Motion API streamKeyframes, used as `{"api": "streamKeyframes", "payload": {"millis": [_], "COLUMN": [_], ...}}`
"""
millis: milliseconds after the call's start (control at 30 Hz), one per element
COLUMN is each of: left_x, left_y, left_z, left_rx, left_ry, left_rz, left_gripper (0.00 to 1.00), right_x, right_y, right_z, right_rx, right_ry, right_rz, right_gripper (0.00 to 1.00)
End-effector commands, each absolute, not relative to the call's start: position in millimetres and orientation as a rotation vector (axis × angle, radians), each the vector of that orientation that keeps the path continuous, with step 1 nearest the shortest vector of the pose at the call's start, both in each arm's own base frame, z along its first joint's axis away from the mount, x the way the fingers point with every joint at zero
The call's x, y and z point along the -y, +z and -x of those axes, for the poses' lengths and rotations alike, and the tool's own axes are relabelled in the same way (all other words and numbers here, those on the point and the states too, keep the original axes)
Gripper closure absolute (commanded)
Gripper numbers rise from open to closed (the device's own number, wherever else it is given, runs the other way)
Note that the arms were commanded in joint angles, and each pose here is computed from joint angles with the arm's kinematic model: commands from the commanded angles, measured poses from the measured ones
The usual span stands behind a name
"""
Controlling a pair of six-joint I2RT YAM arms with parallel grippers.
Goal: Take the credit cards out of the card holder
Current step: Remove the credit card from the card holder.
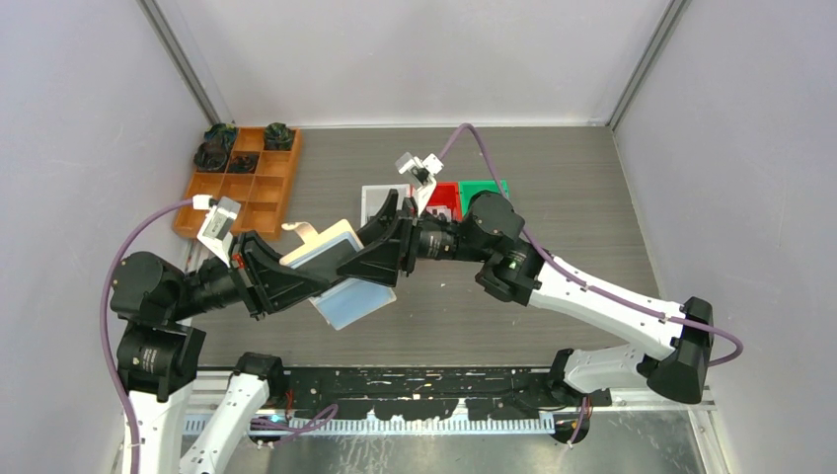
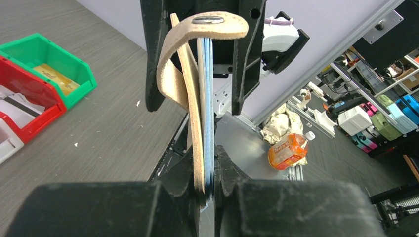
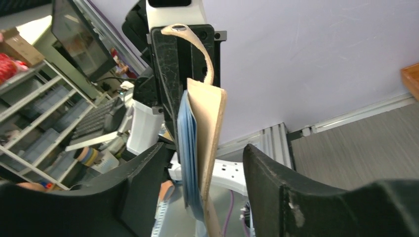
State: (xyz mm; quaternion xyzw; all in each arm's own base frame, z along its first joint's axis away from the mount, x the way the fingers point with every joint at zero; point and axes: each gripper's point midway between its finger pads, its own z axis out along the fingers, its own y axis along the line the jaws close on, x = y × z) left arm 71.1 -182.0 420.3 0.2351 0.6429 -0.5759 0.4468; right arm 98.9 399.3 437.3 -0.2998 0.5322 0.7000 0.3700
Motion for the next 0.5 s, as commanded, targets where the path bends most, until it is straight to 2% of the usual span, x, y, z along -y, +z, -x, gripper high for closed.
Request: {"api": "streamKeyframes", "payload": {"millis": [0, 100, 200, 267, 300, 367, 433, 467], "left_x": [182.1, 182.0, 181.3, 180.7, 180.6, 180.7, 180.4, 180.2], "left_y": [428.3, 424.1, 421.8, 421.0, 421.5, 423.8, 428.2, 430.7], "left_z": [-67.8, -66.4, -65.3, -66.3, -66.4, -66.7, -66.4, -65.8], "left_rx": [-1.545, -1.553, -1.554, -1.558, -1.562, -1.564, -1.561, -1.558], "left_ry": [-1.403, -1.401, -1.395, -1.387, -1.387, -1.391, -1.389, -1.387], "left_rz": [-0.63, -0.641, -0.634, -0.622, -0.618, -0.616, -0.609, -0.608], "left_gripper": [1.0, 0.99, 0.99, 0.95, 0.89, 0.78, 0.7, 0.69], "right_x": [-381.6, -380.2, -381.6, -383.6, -384.9, -385.2, -384.5, -384.5], "right_y": [494.6, 496.3, 497.4, 496.5, 493.9, 489.7, 484.9, 481.6], "right_z": [-83.1, -78.4, -71.5, -70.2, -70.5, -70.8, -69.8, -70.0], "right_rx": [-1.144, -1.128, -1.114, -1.127, -1.139, -1.156, -1.17, -1.184], "right_ry": [1.876, 1.896, 1.946, 1.958, 1.952, 1.929, 1.903, 1.887], "right_rz": [0.759, 0.778, 0.814, 0.827, 0.834, 0.851, 0.881, 0.894], "right_gripper": [0.41, 0.56, 0.82, 0.95, 0.99, 0.99, 0.99, 0.99]}}
